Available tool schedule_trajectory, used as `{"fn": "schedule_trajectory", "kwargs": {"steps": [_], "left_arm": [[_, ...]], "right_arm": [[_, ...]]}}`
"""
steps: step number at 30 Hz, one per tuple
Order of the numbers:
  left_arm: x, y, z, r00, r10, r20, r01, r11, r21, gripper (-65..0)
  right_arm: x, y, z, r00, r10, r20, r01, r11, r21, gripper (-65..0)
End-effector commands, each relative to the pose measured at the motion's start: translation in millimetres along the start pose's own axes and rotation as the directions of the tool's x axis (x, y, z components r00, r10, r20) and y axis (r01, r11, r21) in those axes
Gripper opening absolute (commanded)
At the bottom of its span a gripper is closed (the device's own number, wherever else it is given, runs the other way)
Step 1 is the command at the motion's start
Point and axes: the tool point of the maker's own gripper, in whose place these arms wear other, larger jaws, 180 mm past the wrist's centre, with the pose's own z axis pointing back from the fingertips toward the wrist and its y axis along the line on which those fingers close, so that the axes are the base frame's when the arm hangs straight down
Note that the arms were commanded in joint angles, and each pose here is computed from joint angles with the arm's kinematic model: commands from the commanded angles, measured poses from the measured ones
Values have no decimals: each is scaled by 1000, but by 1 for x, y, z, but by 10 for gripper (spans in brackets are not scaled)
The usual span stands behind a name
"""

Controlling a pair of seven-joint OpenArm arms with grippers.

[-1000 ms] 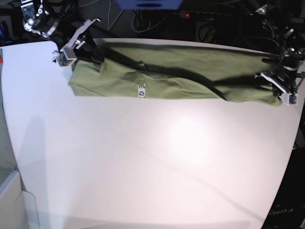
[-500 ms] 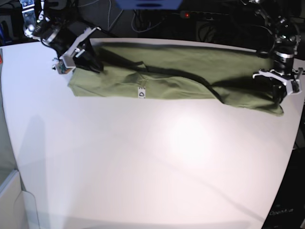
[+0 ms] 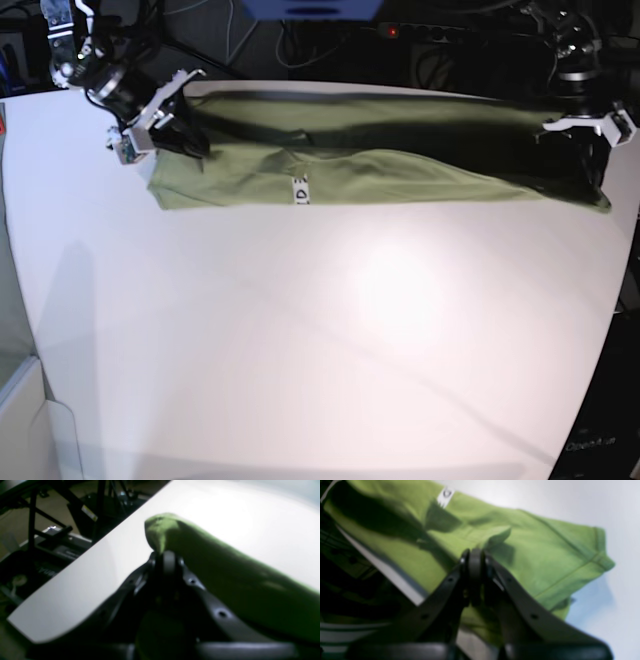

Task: Fold the T-shirt properly
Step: 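Hold the strip ends with both grippers and pull them apart to straighten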

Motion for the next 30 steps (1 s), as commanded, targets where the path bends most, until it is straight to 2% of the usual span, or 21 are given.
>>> {"fn": "schedule_trajectory", "kwargs": {"steps": [1,9,14,30], "left_arm": [[14,6,4,997,6,75,-6,1000,7,-627],[15,17,25,962,75,264,-90,995,46,-627],[18,30,32,937,84,339,-112,992,64,-627],[23,30,23,926,90,366,-119,991,59,-624]], "right_arm": [[7,-4,1,1000,3,26,-3,1000,-1,-644],[4,-13,-3,1000,-4,19,5,1000,-15,-644],[10,-16,-6,999,5,31,-5,1000,-16,-644],[11,-16,-6,999,7,32,-7,1000,-16,-644]]}}
